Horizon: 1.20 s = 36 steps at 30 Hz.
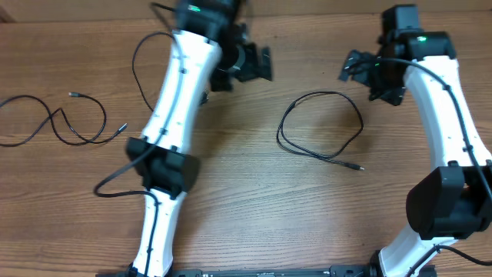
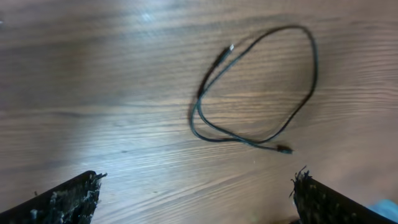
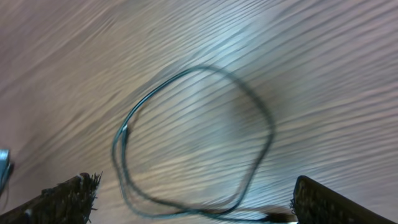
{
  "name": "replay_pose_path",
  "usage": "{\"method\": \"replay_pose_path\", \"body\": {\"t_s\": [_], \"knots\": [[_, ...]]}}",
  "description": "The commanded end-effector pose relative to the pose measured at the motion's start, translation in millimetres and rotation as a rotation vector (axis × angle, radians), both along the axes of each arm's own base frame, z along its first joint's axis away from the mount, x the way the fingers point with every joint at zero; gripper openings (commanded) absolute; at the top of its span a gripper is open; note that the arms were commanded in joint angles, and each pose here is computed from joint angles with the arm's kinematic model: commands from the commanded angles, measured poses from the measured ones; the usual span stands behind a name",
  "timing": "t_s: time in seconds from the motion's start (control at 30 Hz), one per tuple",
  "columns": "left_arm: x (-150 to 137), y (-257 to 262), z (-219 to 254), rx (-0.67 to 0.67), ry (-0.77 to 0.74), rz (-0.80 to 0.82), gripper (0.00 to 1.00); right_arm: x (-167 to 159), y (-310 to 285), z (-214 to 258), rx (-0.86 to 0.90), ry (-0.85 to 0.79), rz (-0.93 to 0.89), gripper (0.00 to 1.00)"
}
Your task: Untangle cables
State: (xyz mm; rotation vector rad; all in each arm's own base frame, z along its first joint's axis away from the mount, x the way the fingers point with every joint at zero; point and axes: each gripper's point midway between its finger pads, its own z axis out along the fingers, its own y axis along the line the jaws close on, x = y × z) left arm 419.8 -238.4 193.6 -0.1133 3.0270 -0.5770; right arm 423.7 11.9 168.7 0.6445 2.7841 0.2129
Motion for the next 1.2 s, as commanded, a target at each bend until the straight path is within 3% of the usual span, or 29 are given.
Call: {"method": "replay_pose_path", "body": {"t_s": [0.0, 0.23, 0.47, 0.57, 0.9, 1.17], "knots": [[-11, -25, -17, 0.153, -0.014, 0.168, 0.99, -3, -26, 6, -0.02, 0.004, -0.067, 1.0], [-45, -83, -68, 0.166, 0.095, 0.33, 1.0, -11, -51, 4, -0.017, 0.032, -0.13, 1.0], [-60, -92, -111, 0.189, 0.205, 0.561, 0.94, -12, -53, 4, -0.011, 0.033, -0.133, 1.0], [-60, -101, -130, 0.158, 0.221, 0.568, 0.93, -12, -52, 4, -0.011, 0.036, -0.133, 1.0], [-86, -80, -172, 0.27, 0.312, 0.685, 0.99, -14, -52, 3, -0.01, 0.042, -0.133, 1.0], [-97, -86, -204, 0.266, 0.311, 0.692, 0.85, -15, -52, 3, -0.01, 0.048, -0.133, 1.0]]}}
